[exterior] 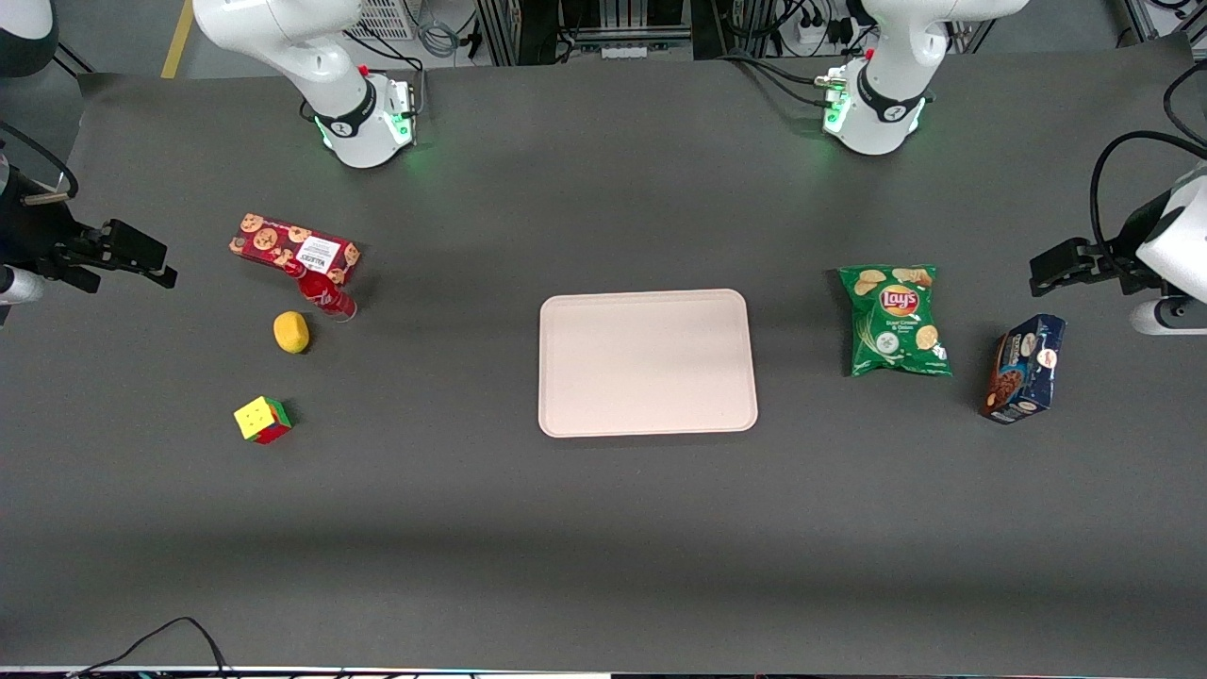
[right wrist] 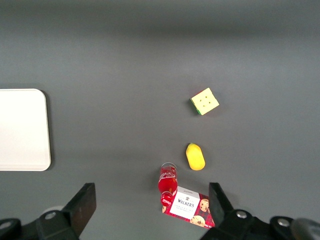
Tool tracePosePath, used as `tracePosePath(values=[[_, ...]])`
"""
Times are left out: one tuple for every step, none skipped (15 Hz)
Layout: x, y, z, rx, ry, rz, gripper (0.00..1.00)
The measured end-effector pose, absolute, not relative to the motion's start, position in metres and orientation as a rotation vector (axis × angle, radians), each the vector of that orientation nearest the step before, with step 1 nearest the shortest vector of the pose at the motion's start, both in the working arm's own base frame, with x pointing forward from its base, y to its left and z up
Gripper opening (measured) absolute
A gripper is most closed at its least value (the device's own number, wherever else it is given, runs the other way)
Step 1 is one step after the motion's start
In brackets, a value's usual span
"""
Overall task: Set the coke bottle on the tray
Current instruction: 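Move the right gripper toward the red Coca-Cola bottle beside the biscuit box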
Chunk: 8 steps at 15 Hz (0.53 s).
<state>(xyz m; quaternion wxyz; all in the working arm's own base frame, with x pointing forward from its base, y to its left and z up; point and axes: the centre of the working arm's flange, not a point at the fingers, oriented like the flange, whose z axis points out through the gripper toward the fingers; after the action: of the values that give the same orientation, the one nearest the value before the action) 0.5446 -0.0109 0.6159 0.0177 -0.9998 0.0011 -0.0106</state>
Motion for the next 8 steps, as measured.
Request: tracePosePath(values=[[0.5446,-0.0103,0.6159,-3.106,0.002,-0.033,1.00],[0.5446,-0.0101,0.6159,-3.106,0.001,-0.033,1.00],[0.5446,-0.0100,0.6159,-3.106,0.001,-0.033,1.00],[0.5446,-0.0100,0.6159,-3.106,0.001,-0.032,1.00],[0.5446,-0.0100,0.6158,-3.106,0.001,-0.032,1.00],[0.5445,-0.0100,0.6155,-3.106,0.001,-0.031,1.00],[0.5446,-0.0099,0.6147,-3.106,0.000,-0.027,1.00],[0.5446,-0.0099,0.6128,-3.106,-0.013,-0.021,1.00]])
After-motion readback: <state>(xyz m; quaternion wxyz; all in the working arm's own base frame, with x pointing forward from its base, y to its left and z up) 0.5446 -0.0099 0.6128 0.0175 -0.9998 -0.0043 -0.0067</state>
